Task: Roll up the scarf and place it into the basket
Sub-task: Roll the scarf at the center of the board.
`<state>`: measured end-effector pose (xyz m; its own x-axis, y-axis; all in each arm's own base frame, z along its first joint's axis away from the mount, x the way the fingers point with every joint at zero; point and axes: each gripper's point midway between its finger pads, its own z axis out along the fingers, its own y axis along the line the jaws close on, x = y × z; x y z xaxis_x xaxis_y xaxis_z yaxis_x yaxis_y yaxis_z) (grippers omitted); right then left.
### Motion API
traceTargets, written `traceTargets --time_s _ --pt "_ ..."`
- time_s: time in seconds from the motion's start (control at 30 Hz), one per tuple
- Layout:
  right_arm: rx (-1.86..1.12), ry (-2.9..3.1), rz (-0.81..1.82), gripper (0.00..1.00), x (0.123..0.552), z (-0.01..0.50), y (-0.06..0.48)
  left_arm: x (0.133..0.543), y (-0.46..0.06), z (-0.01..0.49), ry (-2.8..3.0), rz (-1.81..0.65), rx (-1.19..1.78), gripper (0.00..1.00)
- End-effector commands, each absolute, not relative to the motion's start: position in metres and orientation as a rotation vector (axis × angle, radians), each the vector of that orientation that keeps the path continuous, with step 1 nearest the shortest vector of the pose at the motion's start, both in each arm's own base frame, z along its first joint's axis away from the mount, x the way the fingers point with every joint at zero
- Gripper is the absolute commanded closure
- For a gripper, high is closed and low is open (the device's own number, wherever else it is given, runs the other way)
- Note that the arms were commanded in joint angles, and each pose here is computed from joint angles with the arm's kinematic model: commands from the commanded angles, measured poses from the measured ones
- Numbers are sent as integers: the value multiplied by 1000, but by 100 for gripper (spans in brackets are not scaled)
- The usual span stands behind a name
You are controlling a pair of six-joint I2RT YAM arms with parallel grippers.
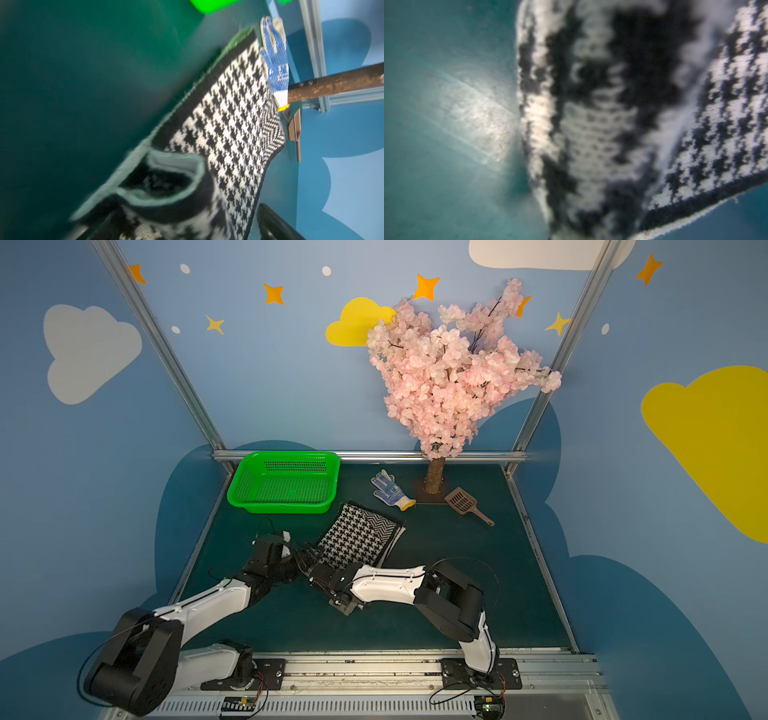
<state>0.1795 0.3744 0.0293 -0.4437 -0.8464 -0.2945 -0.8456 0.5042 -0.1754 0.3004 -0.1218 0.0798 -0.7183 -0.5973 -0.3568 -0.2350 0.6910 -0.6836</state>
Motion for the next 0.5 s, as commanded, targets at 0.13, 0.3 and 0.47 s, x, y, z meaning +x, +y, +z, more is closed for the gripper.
traceTargets --time_s 0.13,0.3,0.47 --pt "-1325 2581 780 97 157 89 401 275 -94 152 2195 -778 -576 0" --pt "-1285 2606 1192 95 154 125 413 266 -104 155 2185 -854 -505 0" --pt "-1225 2689 1391 93 159 122 417 267 -128 159 2116 -1030 -383 0"
